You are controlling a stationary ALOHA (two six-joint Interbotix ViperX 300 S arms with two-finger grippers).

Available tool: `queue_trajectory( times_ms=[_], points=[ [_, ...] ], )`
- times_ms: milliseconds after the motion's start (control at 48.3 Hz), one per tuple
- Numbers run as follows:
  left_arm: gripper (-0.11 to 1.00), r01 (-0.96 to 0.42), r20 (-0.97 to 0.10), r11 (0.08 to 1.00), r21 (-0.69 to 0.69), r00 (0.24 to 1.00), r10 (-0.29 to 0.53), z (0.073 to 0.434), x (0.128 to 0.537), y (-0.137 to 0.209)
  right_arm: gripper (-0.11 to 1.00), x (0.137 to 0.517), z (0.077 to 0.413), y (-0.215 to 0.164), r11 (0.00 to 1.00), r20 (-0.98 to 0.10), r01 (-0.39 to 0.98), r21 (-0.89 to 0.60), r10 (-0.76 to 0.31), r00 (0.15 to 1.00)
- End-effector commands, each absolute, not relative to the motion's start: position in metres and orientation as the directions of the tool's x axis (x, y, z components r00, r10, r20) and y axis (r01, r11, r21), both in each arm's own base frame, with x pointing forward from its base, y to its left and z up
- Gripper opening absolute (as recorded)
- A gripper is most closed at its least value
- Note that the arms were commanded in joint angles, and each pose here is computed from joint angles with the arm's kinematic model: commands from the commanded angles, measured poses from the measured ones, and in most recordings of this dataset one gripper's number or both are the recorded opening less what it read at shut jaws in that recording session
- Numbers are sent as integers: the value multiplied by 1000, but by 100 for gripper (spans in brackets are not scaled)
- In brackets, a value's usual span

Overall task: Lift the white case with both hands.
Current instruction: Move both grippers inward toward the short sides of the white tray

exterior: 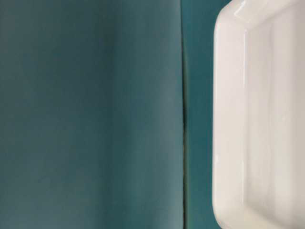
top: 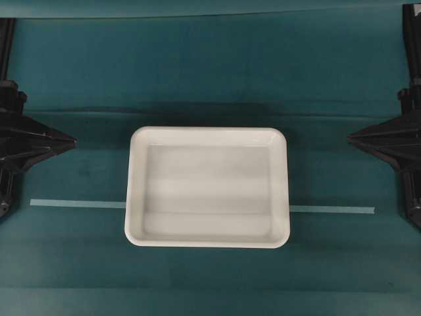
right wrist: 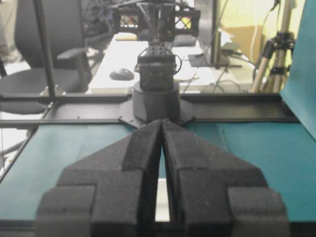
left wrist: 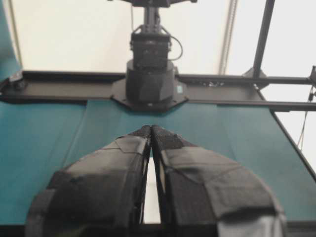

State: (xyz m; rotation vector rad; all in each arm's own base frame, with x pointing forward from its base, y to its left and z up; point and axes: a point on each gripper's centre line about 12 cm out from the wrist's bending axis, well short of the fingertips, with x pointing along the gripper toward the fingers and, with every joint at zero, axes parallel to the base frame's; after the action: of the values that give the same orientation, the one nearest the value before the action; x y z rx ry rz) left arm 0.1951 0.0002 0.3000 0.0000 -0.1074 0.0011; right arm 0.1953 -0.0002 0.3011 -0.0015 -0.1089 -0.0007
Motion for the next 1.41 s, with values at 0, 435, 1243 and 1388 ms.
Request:
queue_trajectory(
  times_ms=[0, 435, 1243, 1388],
  points=[
    [14, 5, 72, 998, -55, 997, -1, 308, 201, 0, 9, 198, 302, 0, 1000, 109, -4, 23, 1, 994],
    [-3, 39, 37, 856, -515, 999, -23, 322, 203, -5, -1, 206, 281, -8, 797, -131, 115, 593, -45, 990],
    [-3, -244, -267, 379, -893, 964, -8, 256, 220, -2, 30, 219, 227, -10, 335, -366, 359, 871, -43, 930],
    [11, -266, -290, 380, -886, 957, -7, 252, 221, -2, 70, 219, 226, -10, 335, -369, 361, 870, -43, 928]
  ],
)
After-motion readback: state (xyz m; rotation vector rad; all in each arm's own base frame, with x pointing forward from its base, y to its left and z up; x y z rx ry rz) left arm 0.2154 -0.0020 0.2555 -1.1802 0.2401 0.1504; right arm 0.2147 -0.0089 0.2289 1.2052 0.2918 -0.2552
